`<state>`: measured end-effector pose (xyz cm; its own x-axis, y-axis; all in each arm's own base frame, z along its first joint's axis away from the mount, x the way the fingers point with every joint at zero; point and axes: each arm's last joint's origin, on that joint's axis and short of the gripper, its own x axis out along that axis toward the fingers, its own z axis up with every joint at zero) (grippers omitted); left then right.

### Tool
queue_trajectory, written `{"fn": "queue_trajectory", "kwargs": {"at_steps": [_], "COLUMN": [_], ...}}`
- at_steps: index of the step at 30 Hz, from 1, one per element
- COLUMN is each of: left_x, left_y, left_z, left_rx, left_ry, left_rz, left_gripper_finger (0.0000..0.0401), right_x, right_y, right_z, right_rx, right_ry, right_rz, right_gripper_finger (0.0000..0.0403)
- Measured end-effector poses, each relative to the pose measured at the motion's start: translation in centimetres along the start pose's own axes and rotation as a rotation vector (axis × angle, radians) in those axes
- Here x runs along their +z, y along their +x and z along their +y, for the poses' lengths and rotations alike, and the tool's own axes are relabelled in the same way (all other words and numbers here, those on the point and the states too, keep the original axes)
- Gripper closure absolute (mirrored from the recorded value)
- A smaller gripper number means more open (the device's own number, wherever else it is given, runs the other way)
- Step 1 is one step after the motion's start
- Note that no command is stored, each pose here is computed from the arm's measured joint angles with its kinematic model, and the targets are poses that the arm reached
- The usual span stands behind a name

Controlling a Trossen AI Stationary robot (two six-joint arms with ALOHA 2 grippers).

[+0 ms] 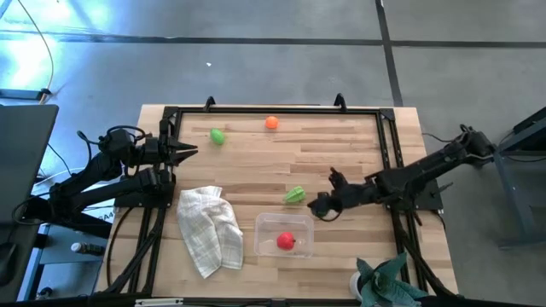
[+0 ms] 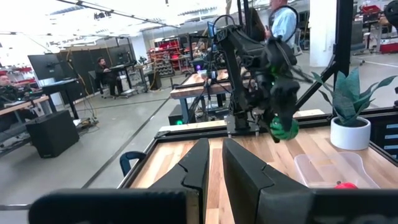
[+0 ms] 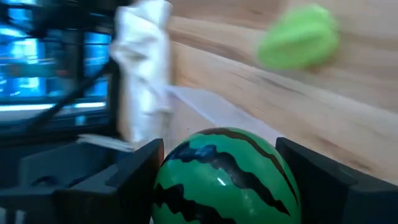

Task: Pick and placing Produce into tupperware
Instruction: Put the green watermelon into the transparent bin

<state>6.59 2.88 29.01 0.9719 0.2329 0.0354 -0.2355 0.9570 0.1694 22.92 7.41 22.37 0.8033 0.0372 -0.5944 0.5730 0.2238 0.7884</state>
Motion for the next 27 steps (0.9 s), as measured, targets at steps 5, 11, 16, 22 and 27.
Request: {"fn": "queue_trajectory", "kwargs": {"at_steps": [5,11,16,22,27], "left_x": [0.0,0.0,0.0,0.0,0.0], "left_y": [0.0,0.0,0.0,0.0,0.0], "left_z": [0.0,0.0,0.0,0.0,0.0], "left_rx": [0.000,0.000,0.000,0.000,0.000], "left_ry": [0.000,0.000,0.000,0.000,0.000], "left_rz": [0.000,0.000,0.000,0.000,0.000], "left_gripper_finger": [0.0364,0.0364,0.0364,0.0364,0.0364], "right_x": [1.4,3.2,4.7,5.0,4.6], "right_y": [0.1,-0.8,-2.0,-0.1,3.9], "right_z": [1.7,4.5,7.2,9.9,11.7], "right_rx": [0.162,0.245,0.248,0.054,-0.044], "right_ry": [-0.082,-0.236,-0.391,-0.596,-0.748], "right_rz": [-0.043,-0.056,-0.091,0.049,0.193], "right_gripper_finger": [0.0125,0.0125,0.0125,0.0125,0.0125]}}
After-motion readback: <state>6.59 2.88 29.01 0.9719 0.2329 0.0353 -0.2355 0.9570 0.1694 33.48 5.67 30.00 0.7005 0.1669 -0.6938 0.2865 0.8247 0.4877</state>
